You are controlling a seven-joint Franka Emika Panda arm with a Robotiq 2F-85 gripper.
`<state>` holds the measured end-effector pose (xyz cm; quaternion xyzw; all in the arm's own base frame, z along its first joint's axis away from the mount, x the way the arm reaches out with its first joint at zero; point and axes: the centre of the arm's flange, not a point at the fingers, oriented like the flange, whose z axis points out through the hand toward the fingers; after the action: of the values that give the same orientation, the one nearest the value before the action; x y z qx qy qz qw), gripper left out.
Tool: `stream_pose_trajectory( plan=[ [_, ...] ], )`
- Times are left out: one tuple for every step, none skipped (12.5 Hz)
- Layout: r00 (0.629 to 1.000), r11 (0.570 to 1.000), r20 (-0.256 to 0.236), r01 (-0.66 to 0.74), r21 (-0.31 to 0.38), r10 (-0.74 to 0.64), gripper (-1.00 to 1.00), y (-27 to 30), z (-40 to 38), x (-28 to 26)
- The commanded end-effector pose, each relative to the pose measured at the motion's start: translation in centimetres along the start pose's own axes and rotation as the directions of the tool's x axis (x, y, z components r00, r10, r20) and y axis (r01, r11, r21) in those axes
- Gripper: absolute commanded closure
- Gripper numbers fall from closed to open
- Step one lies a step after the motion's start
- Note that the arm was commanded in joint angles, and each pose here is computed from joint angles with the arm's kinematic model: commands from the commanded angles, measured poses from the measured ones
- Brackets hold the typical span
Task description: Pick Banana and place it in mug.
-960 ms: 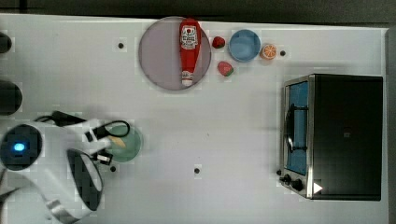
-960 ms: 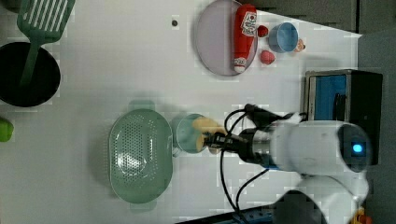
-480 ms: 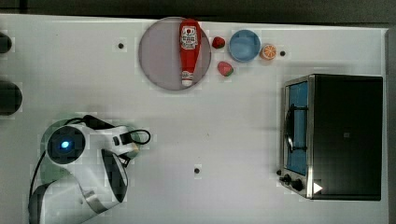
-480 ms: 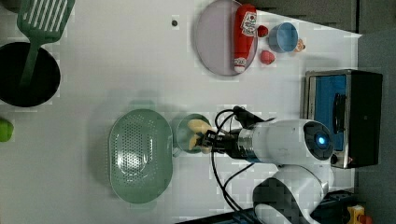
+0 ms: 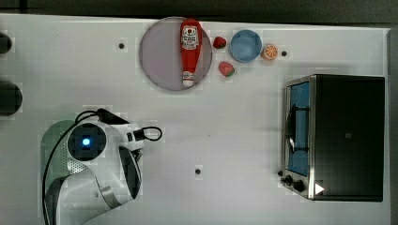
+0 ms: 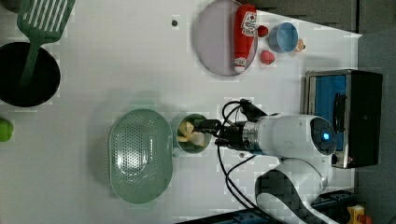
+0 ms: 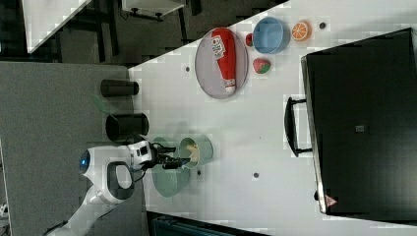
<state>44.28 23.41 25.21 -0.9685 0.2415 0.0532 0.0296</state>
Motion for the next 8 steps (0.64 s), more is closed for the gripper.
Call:
stream_pose_trajectory(
  plan=[
    [0.998, 0.999, -0.064, -0.02, 0.044, 0.023, -1.0, -1.5, -4.2, -0.6],
    [0.995, 0.997, -0.094, -0.024, 0.069, 0.03, -1.0, -1.6, -6.1, -0.2],
    [0.991, 0.996, -0.123, -0.034, 0.085, 0.044, -1.0, -1.4, -8.4, 0.3],
    [0.987, 0.994, -0.146, -0.053, 0.092, 0.066, -1.0, -0.7, -10.9, 1.0],
    [0.984, 0.994, -0.147, -0.088, 0.071, 0.098, -1.0, 0.6, -13.5, 1.8],
    [0.982, 0.991, -0.129, -0.132, 0.034, 0.135, -1.0, 2.2, -16.2, 2.6],
    [0.98, 0.986, -0.114, -0.166, 0.012, 0.166, -1.0, 3.7, -19.3, 3.6],
    [0.973, 0.978, -0.099, -0.208, 0.002, 0.207, -1.0, 5.3, -22.4, 4.7]
  ],
)
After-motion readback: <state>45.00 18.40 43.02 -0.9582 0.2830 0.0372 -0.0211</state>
